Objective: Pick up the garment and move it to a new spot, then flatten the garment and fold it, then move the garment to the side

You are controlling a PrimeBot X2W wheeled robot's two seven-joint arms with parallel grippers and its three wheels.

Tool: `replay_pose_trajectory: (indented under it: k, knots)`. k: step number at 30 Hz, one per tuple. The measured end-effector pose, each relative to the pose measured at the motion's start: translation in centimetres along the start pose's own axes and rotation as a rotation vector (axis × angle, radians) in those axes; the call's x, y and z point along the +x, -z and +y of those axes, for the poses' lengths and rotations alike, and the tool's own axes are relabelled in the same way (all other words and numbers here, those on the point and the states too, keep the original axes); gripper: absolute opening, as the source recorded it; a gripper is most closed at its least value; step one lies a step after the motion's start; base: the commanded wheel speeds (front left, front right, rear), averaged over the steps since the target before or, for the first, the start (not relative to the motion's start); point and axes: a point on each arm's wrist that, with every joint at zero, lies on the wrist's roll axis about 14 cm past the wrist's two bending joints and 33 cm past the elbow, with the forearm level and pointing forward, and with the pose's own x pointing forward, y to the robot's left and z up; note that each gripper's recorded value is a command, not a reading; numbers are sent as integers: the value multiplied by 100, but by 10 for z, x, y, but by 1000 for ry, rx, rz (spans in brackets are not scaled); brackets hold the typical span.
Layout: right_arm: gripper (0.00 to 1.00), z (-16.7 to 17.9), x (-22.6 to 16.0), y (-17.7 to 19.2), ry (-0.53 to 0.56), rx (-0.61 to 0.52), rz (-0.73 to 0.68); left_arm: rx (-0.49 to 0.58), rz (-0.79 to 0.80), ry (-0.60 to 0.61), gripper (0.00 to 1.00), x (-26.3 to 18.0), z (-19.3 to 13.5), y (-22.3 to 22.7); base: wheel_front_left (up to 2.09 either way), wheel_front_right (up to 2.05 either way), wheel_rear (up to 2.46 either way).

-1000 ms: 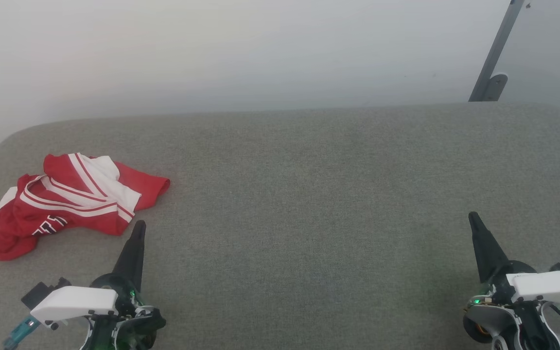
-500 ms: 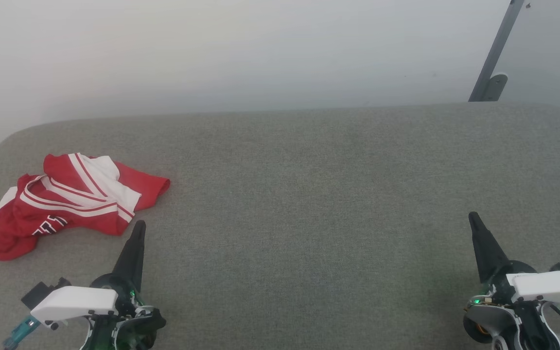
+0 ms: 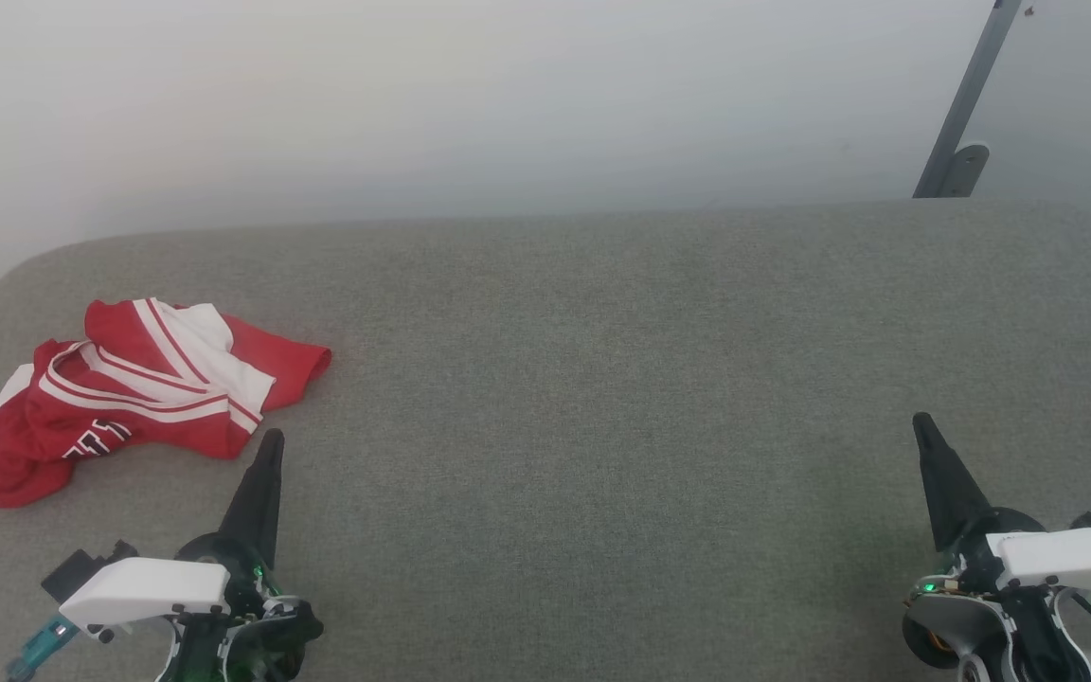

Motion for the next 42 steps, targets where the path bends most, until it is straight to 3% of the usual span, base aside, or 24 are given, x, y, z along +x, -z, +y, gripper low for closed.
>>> replay_pose_trajectory:
  k: [30, 31, 36, 42]
  knots:
    - [0, 0, 0, 0, 0, 0, 0, 0, 0, 0, 0, 0, 0, 0, 0, 0, 0]
    - [100, -3, -1, 0, 8, 0, 0, -1, 0, -9, 100, -1, 3, 0, 0, 0, 0]
    - [100, -28, -12, 0, 83, 8, -4, -5, -6, -83, 100, -13, 28, 0, 0, 0, 0]
    - [100, -24, -8, -1, 75, -15, -13, 32, -32, -80, 100, -12, 26, -8, 0, 0, 0]
